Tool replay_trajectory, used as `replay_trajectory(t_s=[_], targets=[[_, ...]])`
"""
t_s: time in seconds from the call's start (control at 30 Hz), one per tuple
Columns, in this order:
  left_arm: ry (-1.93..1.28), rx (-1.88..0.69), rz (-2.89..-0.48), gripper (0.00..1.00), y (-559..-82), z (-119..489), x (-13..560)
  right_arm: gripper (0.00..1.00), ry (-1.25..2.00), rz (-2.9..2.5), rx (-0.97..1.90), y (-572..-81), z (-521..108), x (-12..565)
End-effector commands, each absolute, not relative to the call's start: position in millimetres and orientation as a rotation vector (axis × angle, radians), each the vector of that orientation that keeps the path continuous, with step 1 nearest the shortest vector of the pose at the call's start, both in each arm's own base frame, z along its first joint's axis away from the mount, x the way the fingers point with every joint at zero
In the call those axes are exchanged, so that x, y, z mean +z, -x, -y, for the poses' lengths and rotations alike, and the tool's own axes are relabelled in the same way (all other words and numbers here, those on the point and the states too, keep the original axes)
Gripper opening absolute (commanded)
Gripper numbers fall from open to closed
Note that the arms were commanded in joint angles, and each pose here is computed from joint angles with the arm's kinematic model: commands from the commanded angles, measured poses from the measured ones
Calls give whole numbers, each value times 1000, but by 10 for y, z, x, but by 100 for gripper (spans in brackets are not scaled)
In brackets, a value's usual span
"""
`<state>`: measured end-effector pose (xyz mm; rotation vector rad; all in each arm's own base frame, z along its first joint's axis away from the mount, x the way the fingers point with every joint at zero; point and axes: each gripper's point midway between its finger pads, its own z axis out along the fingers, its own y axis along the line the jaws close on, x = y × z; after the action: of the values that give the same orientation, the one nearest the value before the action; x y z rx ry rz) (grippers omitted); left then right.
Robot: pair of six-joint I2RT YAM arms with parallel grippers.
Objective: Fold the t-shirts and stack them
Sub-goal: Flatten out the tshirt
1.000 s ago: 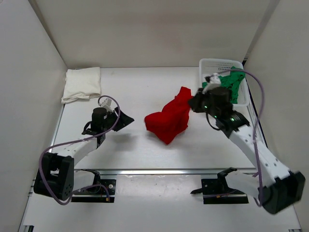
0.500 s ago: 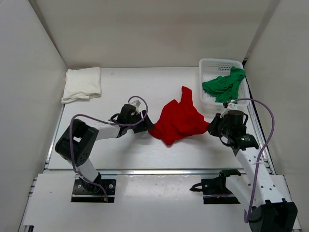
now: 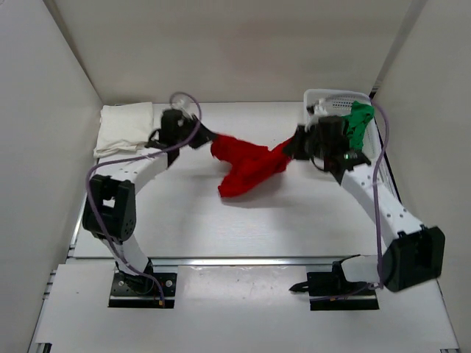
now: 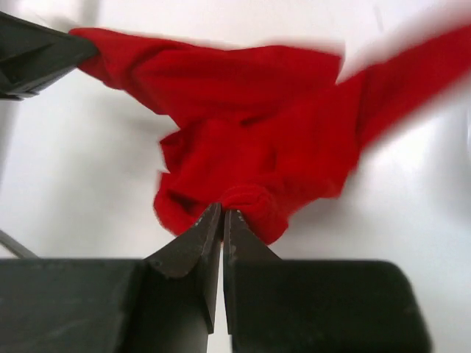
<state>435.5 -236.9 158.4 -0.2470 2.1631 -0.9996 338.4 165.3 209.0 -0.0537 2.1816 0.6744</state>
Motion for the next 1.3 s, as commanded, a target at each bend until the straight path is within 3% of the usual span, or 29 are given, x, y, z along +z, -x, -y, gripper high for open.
replay_trajectory(t_s=[0.0, 0.03, 0.13, 0.23, 0.37, 0.4, 0.57, 0.77, 0.8, 0.87, 0.93, 1.07, 1.13, 1.27], targets=[[256, -1015, -1860, 0, -4655, 1757, 3004, 0, 217, -1753, 778, -3894, -1943, 3774], [285, -1006, -1796, 0, -4714, 1556, 3262, 0, 218, -1757, 770, -4009, -1936, 3819], [305, -1038, -1692, 0, -4665, 1194, 3755, 0, 304, -1562, 783, -3931, -1922, 4848], [400, -975, -1620, 0, -4572, 677, 3910, 0, 322, -1527, 773, -3724, -1831, 4964], [490, -932, -1647, 5, -4513, 318, 3533, 0, 215, -1630, 795, -3595, -1530, 4148], [496, -911, -1663, 7, -4522, 310, 3461, 0, 151, -1720, 817, -3617, -1435, 3715], [570, -824, -1888, 13, -4748, 376, 2548, 0, -49, -1948, 806, -3752, -1205, 2509], [657, -851, -2111, 48, -4881, 468, 1556, 0, -213, -2172, 716, -3872, -1071, 1571], [656, -827, -2108, 54, -4894, 456, 1550, 5, -236, -2190, 704, -3848, -1054, 1477], [652, -797, -2118, 56, -4820, 478, 1498, 17, -275, -2212, 630, -3823, -975, 1383], [639, -746, -2102, 53, -4757, 487, 1536, 34, -280, -2180, 533, -3890, -879, 1492], [598, -629, -2118, 45, -4495, 566, 1480, 51, -227, -2121, 376, -3827, -887, 1760], [606, -608, -2116, 41, -4390, 562, 1369, 51, -161, -2086, 399, -3709, -1097, 1886], [737, -667, -2159, 39, -4228, 572, 939, 17, -5, -2087, 552, -3369, -1632, 1806]])
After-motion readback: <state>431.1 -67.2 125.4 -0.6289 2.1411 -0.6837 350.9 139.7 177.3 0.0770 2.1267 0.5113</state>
